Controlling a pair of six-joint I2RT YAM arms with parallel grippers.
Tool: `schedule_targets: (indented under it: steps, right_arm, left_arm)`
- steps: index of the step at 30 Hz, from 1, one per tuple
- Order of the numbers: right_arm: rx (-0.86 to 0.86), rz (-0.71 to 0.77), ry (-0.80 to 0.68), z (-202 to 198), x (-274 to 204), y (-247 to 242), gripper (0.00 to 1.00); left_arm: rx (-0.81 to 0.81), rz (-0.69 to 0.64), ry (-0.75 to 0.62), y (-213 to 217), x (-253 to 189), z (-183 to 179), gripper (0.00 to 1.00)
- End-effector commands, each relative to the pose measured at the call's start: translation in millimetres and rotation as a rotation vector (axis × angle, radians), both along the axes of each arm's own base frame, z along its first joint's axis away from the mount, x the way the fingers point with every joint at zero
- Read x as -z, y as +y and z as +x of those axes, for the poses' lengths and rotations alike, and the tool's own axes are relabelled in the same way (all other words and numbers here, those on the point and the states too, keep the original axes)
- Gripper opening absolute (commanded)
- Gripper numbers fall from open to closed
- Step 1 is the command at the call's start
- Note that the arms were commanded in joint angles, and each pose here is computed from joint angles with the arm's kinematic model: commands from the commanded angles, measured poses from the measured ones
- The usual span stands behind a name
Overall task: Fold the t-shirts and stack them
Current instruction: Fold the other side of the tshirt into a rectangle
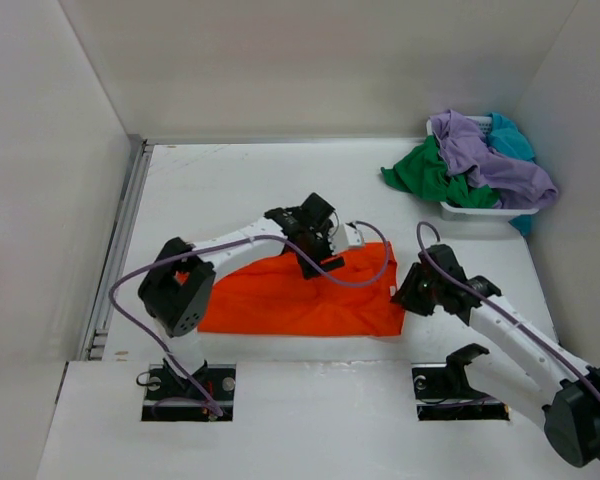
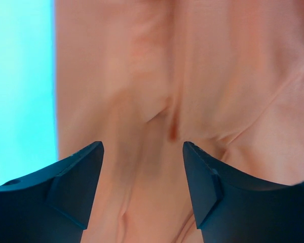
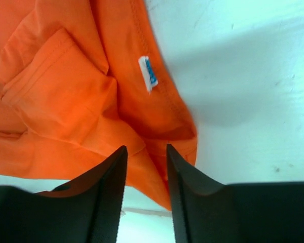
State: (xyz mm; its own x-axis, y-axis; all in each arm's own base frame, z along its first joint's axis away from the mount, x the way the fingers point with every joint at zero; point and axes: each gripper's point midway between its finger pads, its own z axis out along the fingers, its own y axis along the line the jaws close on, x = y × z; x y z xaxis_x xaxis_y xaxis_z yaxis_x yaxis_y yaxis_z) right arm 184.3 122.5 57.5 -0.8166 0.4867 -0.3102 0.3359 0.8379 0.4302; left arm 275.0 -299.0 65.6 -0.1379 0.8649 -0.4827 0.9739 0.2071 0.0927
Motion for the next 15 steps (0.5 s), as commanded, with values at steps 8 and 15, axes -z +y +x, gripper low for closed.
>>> schedule_targets:
  steps: [8,15]
  right_arm:
    - [0.051,-0.005,0.065,-27.8,10.5,18.3,0.50]
    - [0.093,-0.003,0.104,-30.3,31.6,18.0,0.52]
  left_arm:
    - [-0.381,-0.069,-0.134,152.1,-75.8,75.1,0.65]
    - [-0.739,0.140,-0.179,312.5,-16.8,122.2,0.65]
